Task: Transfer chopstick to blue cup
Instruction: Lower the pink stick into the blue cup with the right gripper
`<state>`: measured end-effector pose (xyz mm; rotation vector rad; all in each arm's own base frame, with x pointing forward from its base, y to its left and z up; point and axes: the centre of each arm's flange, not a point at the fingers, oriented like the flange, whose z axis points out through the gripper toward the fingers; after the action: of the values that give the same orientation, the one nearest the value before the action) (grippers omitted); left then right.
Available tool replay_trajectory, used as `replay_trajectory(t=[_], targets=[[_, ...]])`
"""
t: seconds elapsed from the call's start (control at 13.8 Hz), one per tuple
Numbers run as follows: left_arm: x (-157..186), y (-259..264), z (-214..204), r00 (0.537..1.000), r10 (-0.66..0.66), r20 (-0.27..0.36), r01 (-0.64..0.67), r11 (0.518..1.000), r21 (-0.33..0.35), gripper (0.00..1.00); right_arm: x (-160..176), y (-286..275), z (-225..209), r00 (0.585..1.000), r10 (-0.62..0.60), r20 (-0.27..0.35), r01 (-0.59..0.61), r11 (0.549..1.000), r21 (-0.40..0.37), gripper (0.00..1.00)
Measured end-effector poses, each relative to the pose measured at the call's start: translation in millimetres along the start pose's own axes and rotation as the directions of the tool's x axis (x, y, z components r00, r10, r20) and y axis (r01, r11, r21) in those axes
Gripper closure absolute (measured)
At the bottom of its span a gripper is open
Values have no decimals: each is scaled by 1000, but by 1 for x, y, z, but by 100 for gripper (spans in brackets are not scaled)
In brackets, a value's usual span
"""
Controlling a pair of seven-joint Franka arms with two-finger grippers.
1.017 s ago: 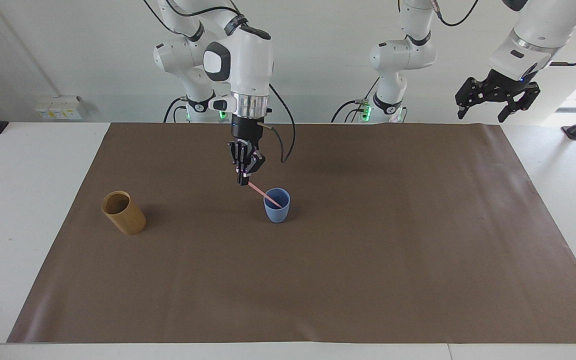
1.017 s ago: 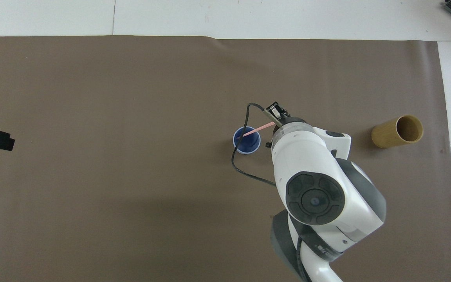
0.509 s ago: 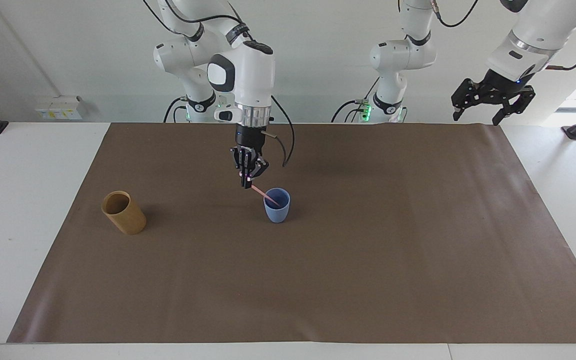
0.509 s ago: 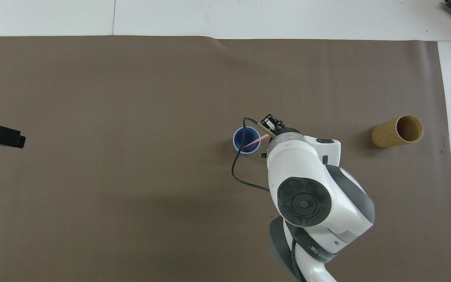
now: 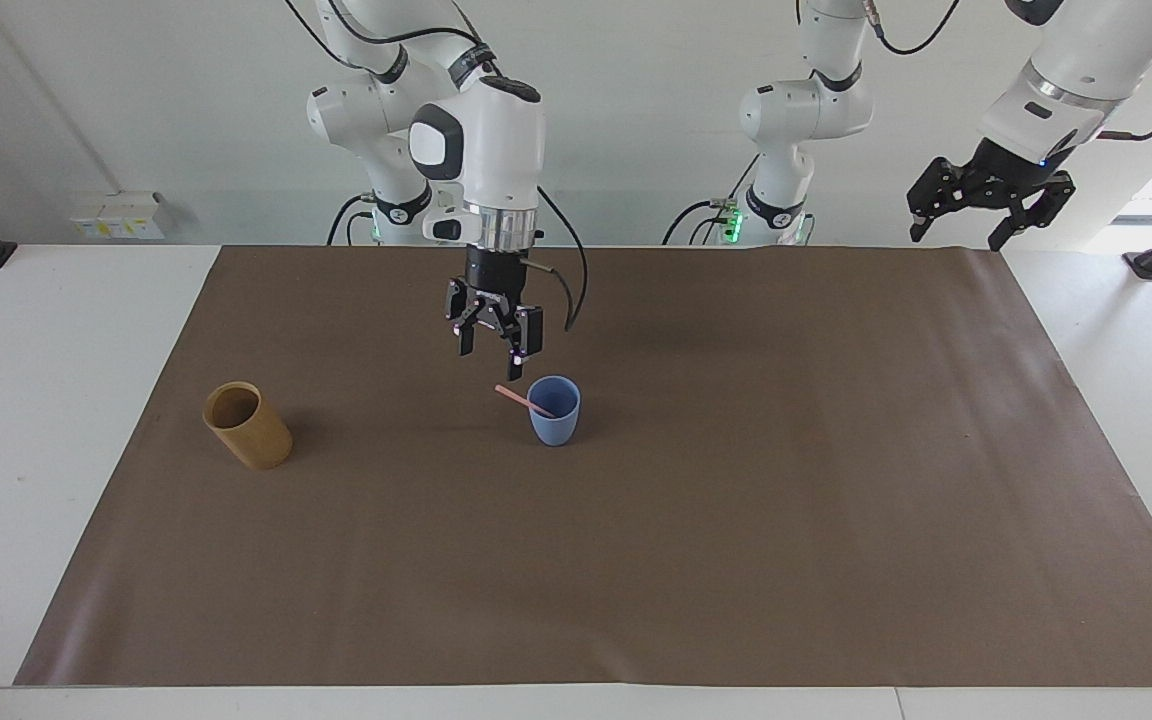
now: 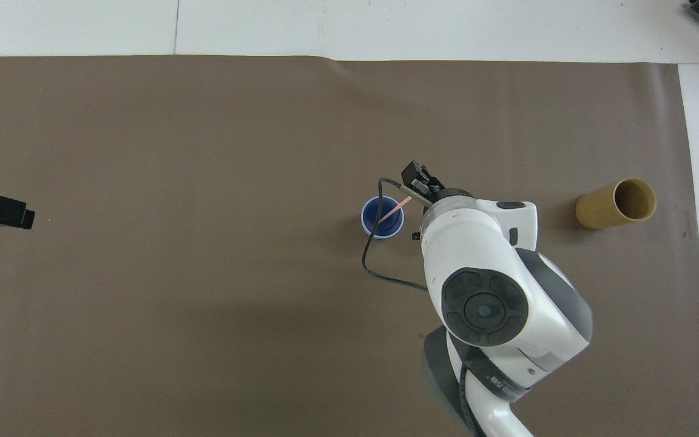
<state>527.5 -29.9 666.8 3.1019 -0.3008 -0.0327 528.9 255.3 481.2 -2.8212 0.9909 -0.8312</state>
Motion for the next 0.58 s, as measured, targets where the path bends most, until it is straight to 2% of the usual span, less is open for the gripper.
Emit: replay_trajectory(t=[0.29, 0.58], targets=[[0, 0, 0, 1000, 1, 0, -1, 1000, 0, 0, 19, 12, -8, 992, -127, -4, 127, 991, -37, 0], [0, 0, 0, 1000, 1, 0, -1, 1000, 0, 0, 40, 30, -14, 974, -209, 92, 213, 976, -46, 0]])
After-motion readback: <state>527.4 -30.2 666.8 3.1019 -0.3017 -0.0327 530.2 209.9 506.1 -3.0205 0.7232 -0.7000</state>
